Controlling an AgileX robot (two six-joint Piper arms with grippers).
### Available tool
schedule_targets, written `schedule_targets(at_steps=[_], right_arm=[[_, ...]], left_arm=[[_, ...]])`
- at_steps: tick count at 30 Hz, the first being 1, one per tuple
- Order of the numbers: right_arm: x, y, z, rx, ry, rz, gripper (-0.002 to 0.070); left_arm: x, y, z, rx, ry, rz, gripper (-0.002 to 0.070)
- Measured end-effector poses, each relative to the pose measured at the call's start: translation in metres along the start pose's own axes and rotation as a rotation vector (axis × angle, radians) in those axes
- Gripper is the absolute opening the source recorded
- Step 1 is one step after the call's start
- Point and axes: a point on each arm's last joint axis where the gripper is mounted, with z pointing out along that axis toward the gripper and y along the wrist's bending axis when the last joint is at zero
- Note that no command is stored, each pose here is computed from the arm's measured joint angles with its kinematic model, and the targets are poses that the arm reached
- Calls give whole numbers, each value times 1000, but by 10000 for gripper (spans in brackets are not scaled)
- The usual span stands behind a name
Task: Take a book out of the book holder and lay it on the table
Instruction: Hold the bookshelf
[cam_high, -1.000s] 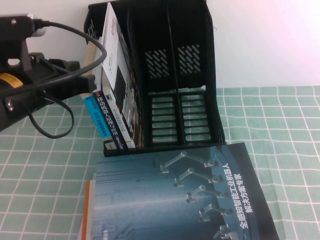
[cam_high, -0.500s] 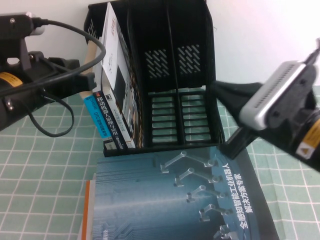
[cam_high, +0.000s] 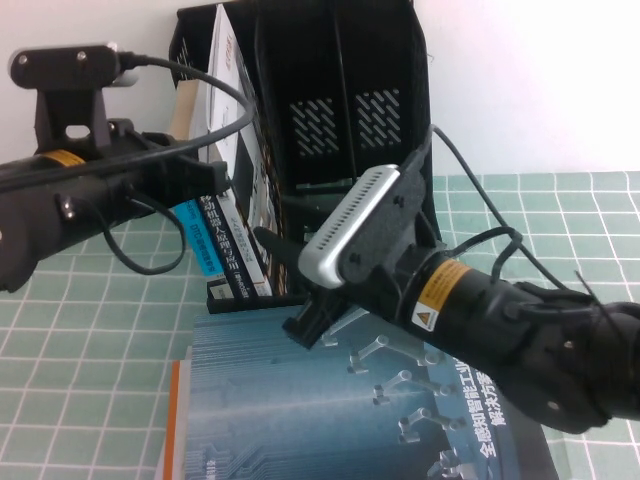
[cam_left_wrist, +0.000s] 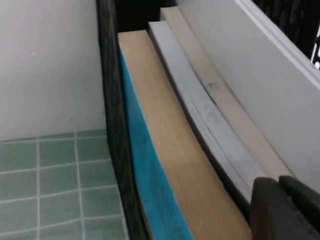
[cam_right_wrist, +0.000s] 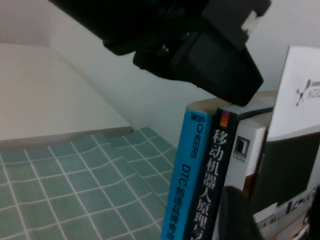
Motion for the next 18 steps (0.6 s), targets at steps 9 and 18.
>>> schedule_targets(at_steps=[9, 18], right_arm=[[20, -3, 16, 57, 54, 87, 391], [23, -4, 17, 79, 62, 114, 394]], left_arm=[[-7, -9, 0, 28, -7, -9, -2], [-24, -16, -4, 49, -24, -21, -2]])
